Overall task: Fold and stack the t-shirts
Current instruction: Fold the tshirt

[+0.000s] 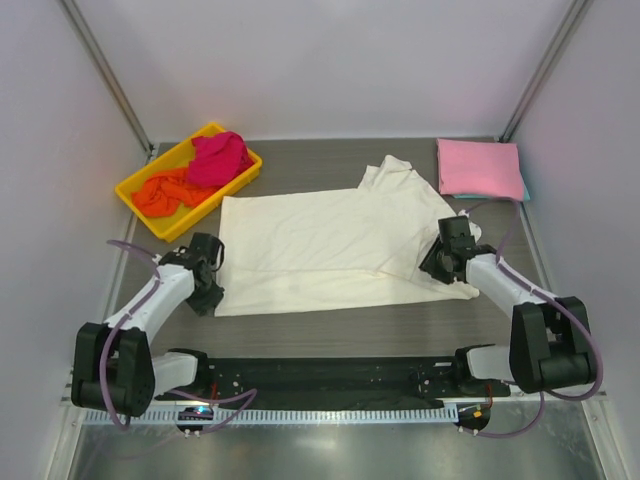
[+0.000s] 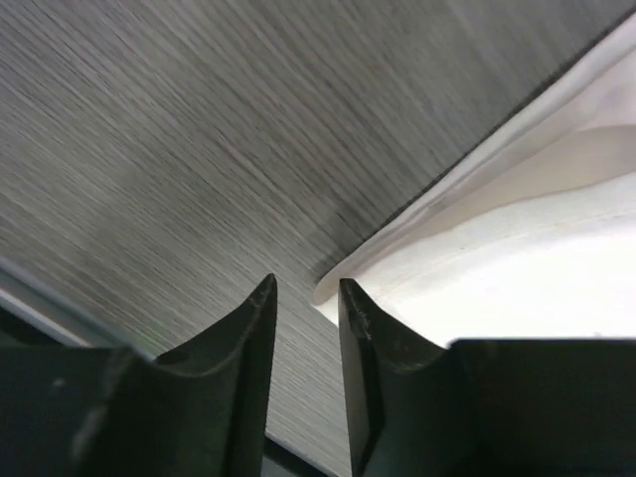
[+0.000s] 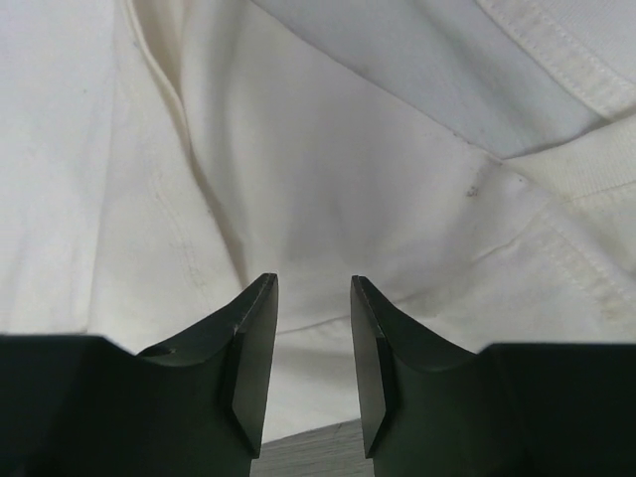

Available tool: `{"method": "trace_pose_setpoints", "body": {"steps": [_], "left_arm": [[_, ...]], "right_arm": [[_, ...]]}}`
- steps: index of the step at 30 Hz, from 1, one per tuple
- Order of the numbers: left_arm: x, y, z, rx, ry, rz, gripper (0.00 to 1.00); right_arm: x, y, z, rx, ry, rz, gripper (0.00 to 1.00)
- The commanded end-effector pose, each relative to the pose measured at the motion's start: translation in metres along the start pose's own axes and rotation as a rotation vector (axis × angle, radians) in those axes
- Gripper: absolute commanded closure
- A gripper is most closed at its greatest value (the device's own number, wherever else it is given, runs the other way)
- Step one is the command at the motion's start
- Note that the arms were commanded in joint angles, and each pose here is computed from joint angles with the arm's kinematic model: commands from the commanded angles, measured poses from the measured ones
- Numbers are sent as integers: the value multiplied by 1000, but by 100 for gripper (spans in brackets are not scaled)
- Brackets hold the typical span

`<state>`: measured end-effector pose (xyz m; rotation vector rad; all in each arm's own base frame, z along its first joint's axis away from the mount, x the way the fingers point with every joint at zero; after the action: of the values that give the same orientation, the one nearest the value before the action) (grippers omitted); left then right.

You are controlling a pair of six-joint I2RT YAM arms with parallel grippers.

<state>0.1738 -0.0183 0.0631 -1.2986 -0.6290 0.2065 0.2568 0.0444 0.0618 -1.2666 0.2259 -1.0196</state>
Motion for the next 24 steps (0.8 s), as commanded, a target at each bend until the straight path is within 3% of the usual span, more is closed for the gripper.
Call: {"method": "trace_pose_setpoints", "body": {"steps": [1,4,7,9,12,24], "left_arm": [[30,-21,-1,28,-20,-94,66],[48,-39,-18,-57,30,-142,66],[51,-54,-52,-270,98,-171,63],[49,-57,-72,-401,109,-161,60],[49,-51,-89,-470,118,-136,58],[85,1,-87,-163,145,-128,49]], "right_arm": [[17,-25,24,113,2,-39,58],[16,-35,33,172,0,-22,56],[13,-42,42,236,-4,14,54],[10,-47,51,296,-9,43,52],[8,-47,55,314,-10,65,50],[-12,-17,53,288,26,82,47]]}}
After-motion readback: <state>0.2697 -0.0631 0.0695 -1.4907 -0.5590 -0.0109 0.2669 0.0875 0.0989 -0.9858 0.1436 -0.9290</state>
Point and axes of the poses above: each gripper's point midway between its finger pads, its own y axis out along the fingers, its own z axis along the line the jaws close on, x = y × z, the point moved 4 cm from there along -y, back along the fingers, and after that the axes turned 15 degrees about y, right-handed, at the moved point
